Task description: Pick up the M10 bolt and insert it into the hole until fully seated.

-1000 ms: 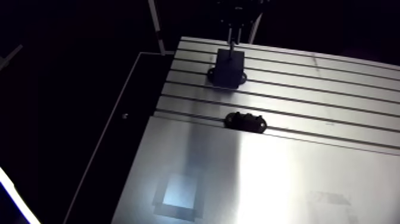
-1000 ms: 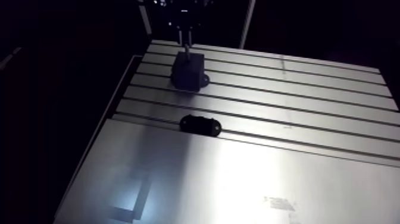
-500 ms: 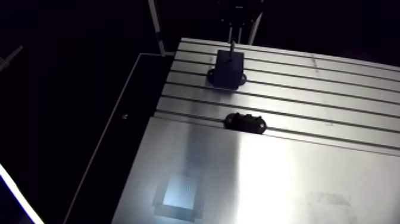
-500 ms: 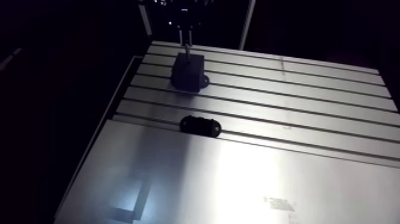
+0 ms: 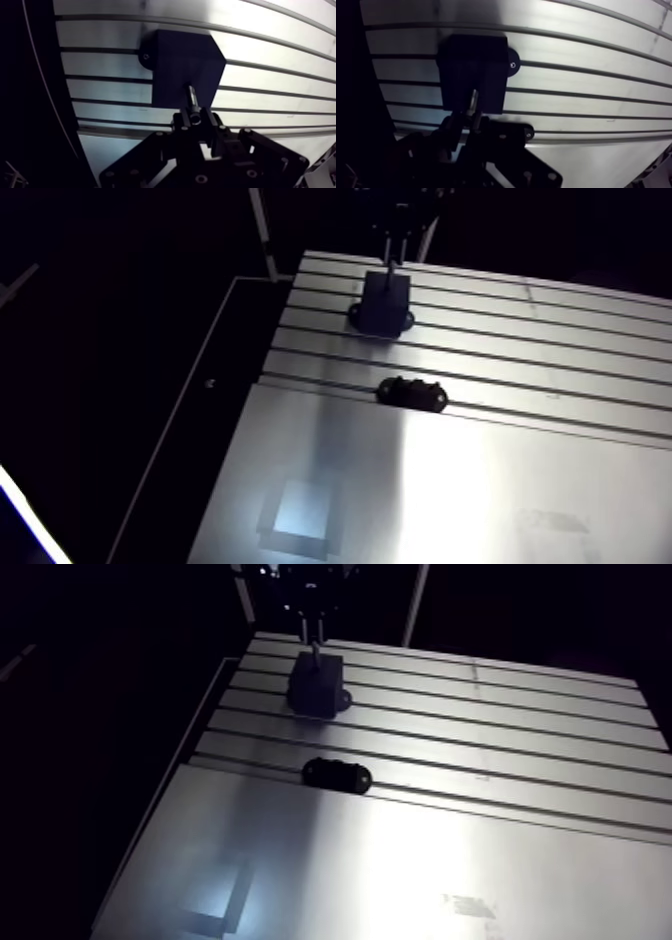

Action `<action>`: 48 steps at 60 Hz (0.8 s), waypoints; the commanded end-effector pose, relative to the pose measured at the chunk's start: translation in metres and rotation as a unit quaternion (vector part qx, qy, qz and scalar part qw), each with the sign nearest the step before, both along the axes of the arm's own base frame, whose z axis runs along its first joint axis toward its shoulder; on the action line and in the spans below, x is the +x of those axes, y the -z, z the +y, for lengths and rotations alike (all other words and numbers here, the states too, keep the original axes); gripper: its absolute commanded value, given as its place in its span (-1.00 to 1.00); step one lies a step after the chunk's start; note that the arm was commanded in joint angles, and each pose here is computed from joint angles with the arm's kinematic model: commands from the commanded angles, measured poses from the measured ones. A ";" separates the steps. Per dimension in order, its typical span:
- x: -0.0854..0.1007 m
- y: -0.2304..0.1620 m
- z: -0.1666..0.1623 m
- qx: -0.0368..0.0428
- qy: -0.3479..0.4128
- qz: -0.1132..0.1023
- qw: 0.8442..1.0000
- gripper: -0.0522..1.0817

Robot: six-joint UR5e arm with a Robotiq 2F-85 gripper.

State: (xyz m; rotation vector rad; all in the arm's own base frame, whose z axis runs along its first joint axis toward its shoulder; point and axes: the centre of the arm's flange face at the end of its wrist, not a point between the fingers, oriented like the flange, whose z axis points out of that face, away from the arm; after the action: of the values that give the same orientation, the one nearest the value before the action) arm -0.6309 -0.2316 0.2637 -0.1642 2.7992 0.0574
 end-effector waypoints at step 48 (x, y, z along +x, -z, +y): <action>0.002 0.007 -0.005 0.002 -0.003 -0.004 1.000 0.99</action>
State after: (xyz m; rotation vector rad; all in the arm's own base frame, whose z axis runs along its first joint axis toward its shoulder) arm -0.6295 -0.2358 0.2584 -0.1727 2.7929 0.0622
